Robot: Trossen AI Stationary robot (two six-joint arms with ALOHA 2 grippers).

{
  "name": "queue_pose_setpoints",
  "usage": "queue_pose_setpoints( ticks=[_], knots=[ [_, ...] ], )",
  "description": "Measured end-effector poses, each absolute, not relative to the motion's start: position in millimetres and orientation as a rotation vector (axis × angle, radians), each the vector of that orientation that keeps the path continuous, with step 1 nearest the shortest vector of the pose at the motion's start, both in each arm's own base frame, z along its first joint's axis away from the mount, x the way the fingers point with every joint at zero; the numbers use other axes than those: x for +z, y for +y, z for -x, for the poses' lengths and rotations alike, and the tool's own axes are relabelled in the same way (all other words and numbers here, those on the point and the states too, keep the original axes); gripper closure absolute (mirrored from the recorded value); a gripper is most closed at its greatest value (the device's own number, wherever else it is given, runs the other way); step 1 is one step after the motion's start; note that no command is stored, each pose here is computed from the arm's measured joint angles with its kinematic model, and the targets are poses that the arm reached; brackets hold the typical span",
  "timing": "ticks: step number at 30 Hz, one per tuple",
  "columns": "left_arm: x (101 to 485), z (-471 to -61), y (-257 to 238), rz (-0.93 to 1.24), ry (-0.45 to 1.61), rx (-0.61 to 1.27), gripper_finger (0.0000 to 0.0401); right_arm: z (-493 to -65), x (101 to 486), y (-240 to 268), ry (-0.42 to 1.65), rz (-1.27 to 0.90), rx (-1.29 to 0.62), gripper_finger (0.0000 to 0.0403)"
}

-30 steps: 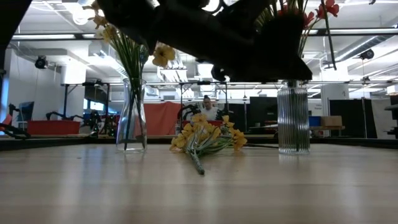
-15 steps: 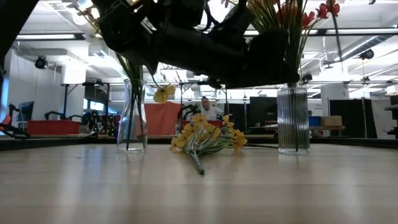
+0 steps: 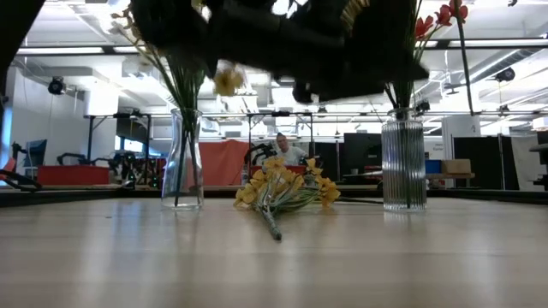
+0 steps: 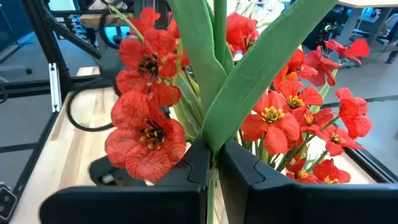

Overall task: Sort flowers into vase by color
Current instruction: Put the orange flower into the right transparent vase

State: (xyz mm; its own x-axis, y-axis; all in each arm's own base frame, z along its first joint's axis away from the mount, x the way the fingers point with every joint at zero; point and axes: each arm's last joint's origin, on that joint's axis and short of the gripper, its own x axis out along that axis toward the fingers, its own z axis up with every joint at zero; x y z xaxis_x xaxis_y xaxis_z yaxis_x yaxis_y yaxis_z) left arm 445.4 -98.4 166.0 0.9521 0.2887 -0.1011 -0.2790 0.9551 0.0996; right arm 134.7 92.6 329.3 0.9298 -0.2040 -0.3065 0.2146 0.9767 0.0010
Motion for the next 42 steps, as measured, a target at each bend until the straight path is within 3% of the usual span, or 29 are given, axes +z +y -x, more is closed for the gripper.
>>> queue_pose_setpoints(
  ticks=[12,26,32,42],
  knots=[
    [233.5,-436.9,-128.5,-0.072,0.071,0.298,0.0067,-134.4,331.1,92.6,0.3,-0.037,-0.209,0.039],
    [313.0,-407.8,-207.2,-0.132,0.16,0.368,0.0067,-127.6,331.3,101.1,0.303,-0.054,-0.141,0.039],
    [287.2,-402.5,-242.0,-0.102,0.15,0.514,0.0073,-116.9,329.9,112.8,0.29,-0.045,-0.085,0.039],
    [213.7,-413.9,-270.5,-0.011,0.182,0.538,0.0077,-111.8,328.3,118.6,0.28,-0.02,-0.073,0.039]
  ],
)
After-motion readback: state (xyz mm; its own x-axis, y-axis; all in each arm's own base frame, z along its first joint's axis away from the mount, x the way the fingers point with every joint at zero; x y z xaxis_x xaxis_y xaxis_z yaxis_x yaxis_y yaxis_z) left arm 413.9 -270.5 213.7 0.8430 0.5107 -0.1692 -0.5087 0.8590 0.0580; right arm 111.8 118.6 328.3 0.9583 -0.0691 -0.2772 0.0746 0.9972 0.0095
